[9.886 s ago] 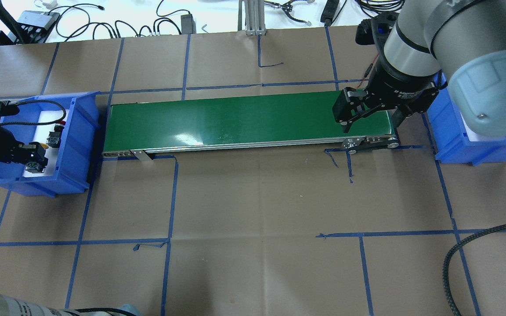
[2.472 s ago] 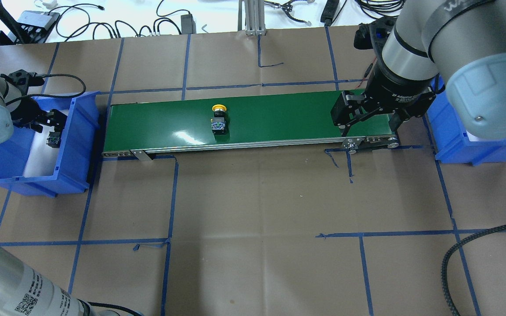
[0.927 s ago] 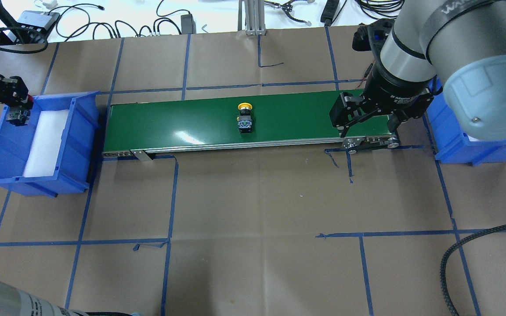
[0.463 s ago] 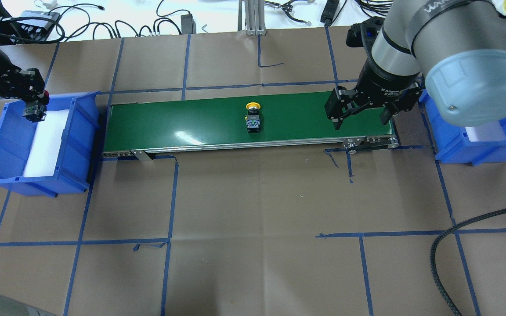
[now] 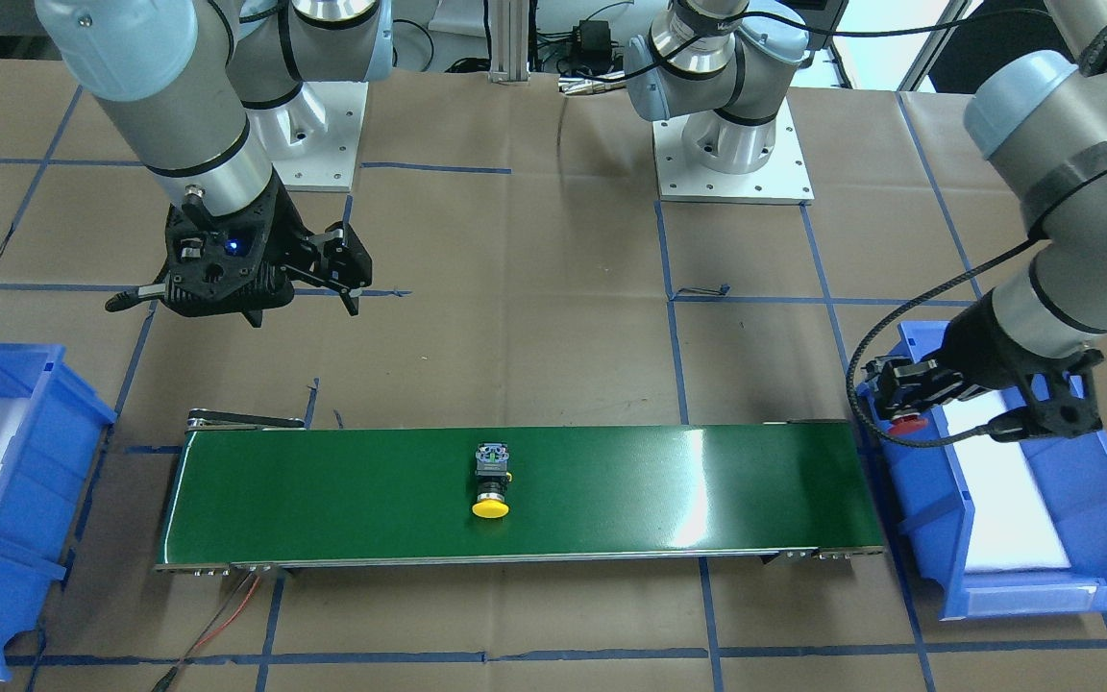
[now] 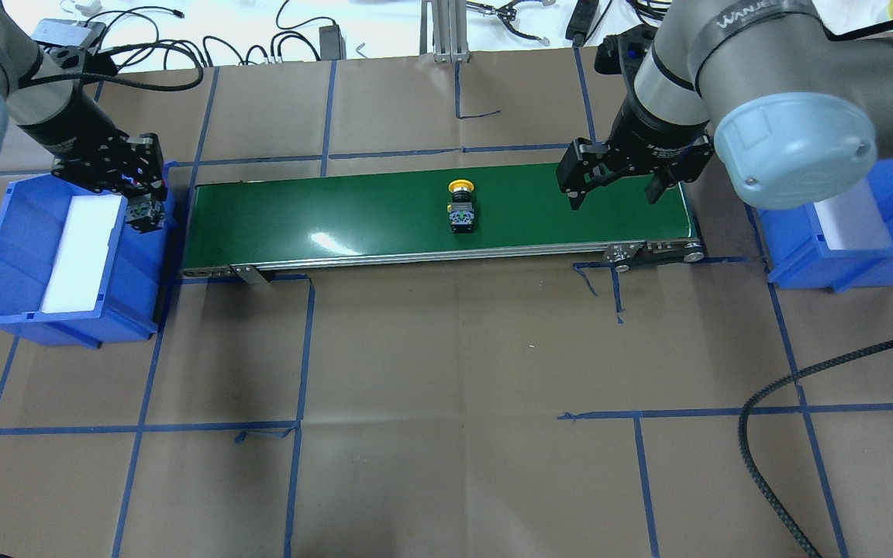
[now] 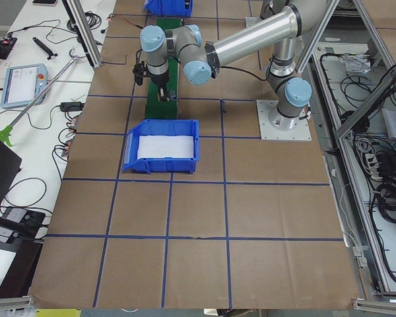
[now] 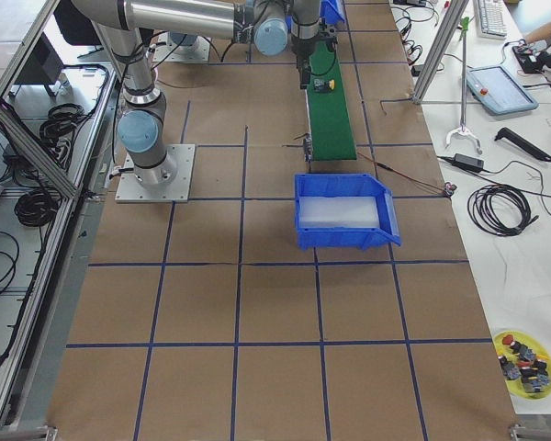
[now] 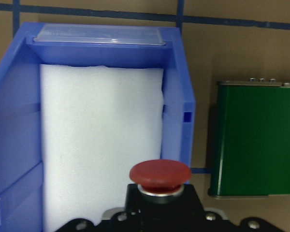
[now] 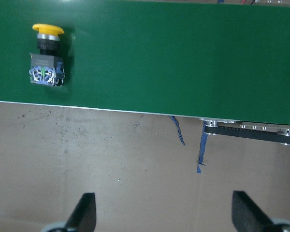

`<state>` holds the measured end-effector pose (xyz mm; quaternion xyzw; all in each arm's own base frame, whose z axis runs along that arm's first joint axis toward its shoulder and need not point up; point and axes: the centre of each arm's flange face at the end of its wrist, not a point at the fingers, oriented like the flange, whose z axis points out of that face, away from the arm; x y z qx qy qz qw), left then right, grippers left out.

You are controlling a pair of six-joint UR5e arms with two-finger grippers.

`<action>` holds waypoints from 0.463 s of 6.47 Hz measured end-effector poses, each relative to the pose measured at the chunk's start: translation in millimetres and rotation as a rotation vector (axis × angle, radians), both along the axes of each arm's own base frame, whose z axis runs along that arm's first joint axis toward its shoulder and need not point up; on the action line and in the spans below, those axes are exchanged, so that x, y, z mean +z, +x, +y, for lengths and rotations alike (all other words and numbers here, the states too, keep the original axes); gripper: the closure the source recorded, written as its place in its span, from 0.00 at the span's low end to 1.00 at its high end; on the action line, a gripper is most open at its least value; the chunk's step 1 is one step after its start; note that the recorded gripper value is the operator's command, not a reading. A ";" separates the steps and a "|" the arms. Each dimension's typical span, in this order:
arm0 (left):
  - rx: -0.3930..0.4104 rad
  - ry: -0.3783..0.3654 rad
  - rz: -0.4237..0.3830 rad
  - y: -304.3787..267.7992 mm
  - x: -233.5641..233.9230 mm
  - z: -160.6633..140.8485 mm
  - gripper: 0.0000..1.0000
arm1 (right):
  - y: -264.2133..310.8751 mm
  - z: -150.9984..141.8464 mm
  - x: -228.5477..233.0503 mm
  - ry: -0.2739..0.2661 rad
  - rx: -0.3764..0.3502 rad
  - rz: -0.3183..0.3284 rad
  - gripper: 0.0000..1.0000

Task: Transport two buttons from left to right
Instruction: 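Carry the red button onto the conveyor while the right gripper reaches toward the yellow button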

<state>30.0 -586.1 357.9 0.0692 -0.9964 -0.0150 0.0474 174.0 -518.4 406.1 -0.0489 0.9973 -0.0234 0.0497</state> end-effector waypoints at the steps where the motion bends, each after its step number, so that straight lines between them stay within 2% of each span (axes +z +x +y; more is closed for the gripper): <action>1: 0.014 -0.003 -0.004 -22.0 -11.1 1.9 0.97 | 0.1 -14.1 -15.8 -0.012 -0.003 -0.009 0.00; 3: 0.015 -0.021 -0.014 -43.7 -37.8 -4.9 0.97 | 7.6 -38.9 -46.4 -0.021 -0.002 -0.094 0.00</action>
